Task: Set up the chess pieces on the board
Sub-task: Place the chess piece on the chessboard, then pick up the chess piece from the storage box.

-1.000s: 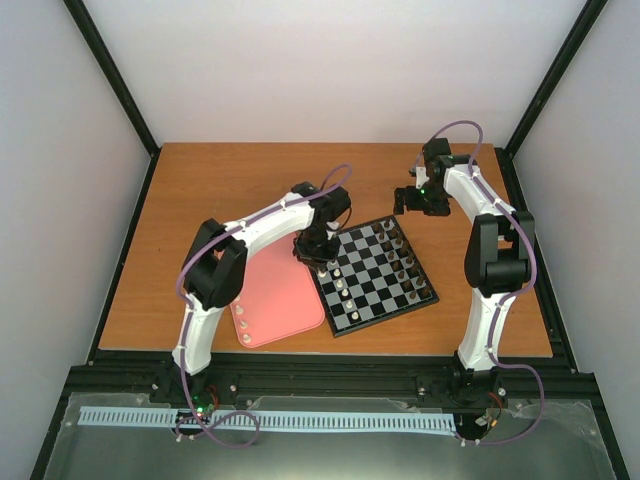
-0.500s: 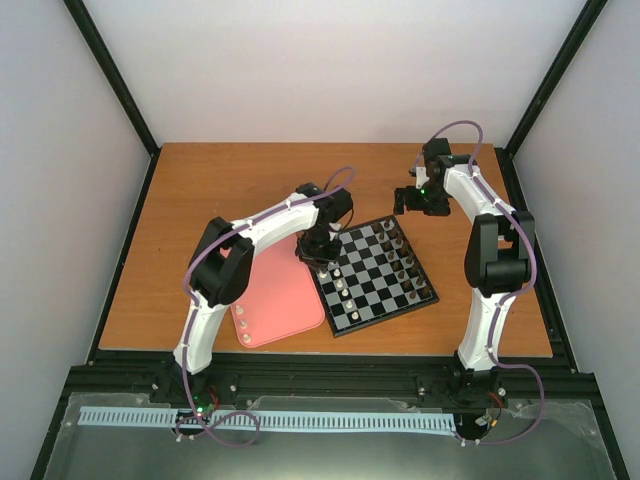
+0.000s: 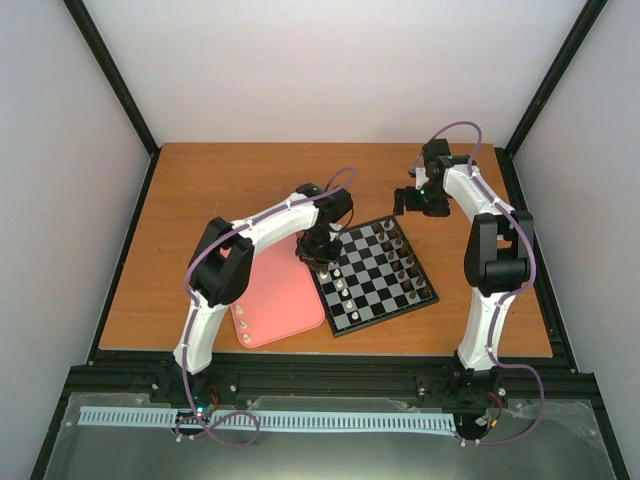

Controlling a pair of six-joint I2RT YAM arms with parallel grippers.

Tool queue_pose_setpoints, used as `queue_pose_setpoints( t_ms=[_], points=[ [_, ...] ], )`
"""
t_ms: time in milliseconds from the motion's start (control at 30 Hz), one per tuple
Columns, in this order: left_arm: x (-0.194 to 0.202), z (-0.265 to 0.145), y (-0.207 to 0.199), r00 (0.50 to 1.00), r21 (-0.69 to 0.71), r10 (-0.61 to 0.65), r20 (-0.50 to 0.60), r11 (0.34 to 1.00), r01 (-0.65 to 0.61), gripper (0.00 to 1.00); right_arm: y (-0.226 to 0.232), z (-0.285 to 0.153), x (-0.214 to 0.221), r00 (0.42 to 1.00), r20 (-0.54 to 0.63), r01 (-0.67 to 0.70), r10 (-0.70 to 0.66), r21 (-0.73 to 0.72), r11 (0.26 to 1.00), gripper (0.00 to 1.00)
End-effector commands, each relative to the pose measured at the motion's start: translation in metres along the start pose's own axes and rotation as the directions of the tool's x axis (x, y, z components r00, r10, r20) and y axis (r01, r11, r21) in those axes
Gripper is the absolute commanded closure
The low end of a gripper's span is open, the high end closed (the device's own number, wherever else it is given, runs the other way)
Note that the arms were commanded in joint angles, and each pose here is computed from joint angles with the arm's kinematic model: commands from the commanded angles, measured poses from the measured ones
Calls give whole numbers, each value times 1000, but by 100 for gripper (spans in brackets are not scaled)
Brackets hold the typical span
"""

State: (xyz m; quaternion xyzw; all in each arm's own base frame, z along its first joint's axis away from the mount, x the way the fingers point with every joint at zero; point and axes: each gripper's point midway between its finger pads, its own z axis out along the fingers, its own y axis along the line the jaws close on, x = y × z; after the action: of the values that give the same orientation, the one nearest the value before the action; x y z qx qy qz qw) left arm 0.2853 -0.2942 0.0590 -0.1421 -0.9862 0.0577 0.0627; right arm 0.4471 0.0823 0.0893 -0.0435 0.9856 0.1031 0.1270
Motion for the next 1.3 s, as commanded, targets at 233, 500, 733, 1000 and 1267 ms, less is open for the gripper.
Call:
queue_pose_setpoints(
  t_ms=[233,500,733,1000,1267],
  points=[
    [2,-1,-2,1000,0,30,-9,1000,-30,87,-4,1,-1,1000,-3,-3,3,5,1000,0],
    [4,-4,0,999,-4,32,-6,999,-32,76,-2,-1,-3,1000,1,-2,2,-2,1000,0],
    [7,-21,-2,999,5,35,18,999,-35,68,-1,-2,-4,1000,5,0,0,-6,1000,0],
    [20,-75,-5,994,40,44,104,998,-48,56,-1,-4,-3,1000,9,1,-1,-5,1000,0],
    [38,-95,39,986,11,-41,161,999,40,46,-4,-7,-1,1000,9,-4,4,12,1000,0]
  ],
)
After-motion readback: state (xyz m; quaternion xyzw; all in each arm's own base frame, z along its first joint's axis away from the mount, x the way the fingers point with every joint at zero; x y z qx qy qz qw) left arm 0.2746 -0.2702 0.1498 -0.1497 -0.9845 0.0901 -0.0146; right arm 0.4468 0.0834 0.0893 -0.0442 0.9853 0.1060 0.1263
